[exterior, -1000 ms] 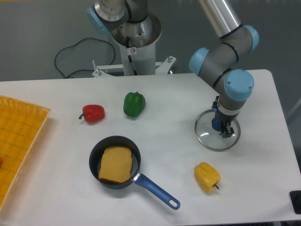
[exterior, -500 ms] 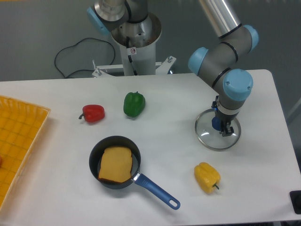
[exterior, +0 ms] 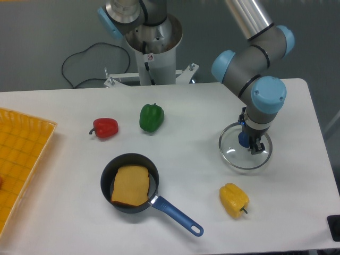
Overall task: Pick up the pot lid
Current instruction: 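Lift the glass lid by its knob off the table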
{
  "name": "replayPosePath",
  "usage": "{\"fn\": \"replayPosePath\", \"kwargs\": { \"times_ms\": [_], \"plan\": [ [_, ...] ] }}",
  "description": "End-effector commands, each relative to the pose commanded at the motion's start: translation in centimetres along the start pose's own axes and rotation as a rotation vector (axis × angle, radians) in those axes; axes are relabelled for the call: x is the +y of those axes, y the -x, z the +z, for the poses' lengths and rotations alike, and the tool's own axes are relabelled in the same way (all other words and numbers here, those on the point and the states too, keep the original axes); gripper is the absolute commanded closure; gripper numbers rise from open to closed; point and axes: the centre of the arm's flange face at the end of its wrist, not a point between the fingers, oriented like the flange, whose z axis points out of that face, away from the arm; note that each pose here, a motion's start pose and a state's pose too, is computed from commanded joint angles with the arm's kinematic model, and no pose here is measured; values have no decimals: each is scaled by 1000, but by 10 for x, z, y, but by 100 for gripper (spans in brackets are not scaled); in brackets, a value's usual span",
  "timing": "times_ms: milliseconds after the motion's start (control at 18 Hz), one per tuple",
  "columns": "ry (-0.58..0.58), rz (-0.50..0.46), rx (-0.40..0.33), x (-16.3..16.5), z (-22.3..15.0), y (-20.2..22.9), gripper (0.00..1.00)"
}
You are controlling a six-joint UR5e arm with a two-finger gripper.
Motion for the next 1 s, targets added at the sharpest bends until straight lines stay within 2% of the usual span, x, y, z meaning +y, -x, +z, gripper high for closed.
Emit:
{"fn": "replayPosePath", "kwargs": {
  "times_ms": [667,1000],
  "plan": [
    [-14,-39,6,-10,-56,2,58],
    [-35,-80,1,-27,-76,6,58]
  ]
}}
